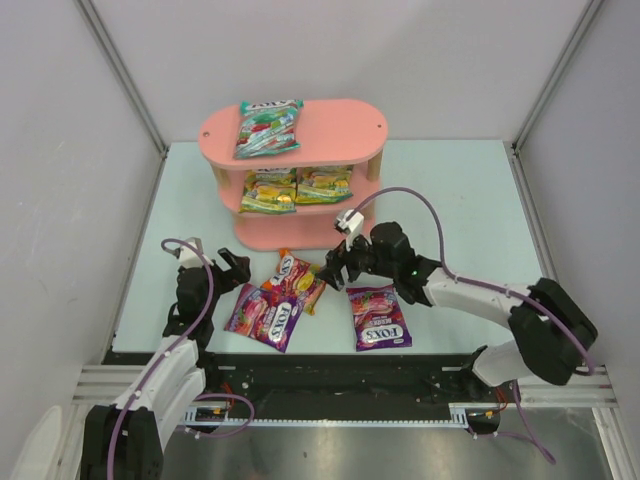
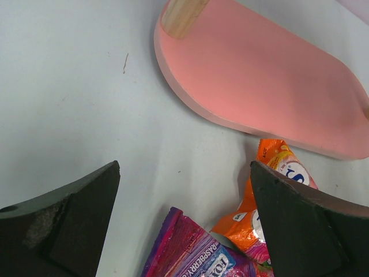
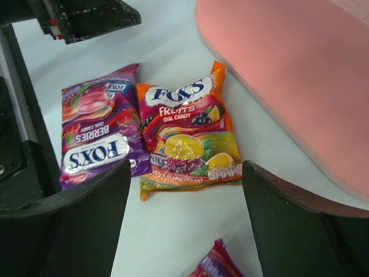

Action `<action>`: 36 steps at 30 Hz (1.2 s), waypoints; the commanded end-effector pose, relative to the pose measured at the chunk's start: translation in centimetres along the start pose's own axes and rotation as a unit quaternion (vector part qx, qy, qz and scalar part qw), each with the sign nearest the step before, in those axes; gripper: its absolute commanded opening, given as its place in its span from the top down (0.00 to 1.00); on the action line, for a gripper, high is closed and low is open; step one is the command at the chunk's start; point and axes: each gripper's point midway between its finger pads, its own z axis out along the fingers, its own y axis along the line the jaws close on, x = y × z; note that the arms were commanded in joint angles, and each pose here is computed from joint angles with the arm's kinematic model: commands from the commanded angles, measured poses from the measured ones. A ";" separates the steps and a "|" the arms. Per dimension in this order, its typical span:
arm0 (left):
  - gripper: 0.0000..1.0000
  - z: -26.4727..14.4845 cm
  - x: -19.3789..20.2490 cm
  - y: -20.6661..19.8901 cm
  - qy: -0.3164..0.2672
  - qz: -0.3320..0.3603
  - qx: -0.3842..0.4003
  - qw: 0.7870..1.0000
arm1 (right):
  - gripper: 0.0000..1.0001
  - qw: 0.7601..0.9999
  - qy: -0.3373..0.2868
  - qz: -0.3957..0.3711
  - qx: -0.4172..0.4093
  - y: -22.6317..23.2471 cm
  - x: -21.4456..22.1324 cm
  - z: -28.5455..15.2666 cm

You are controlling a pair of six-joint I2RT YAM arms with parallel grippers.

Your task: Place and organize the candy bags onto the shelf

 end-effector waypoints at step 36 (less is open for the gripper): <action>0.00 0.2 -1.7 -0.9 -0.024 -0.010 0.013 1.000 | 0.18 0.991 0.072 -0.057 -0.097 -4.0 6.9 7.9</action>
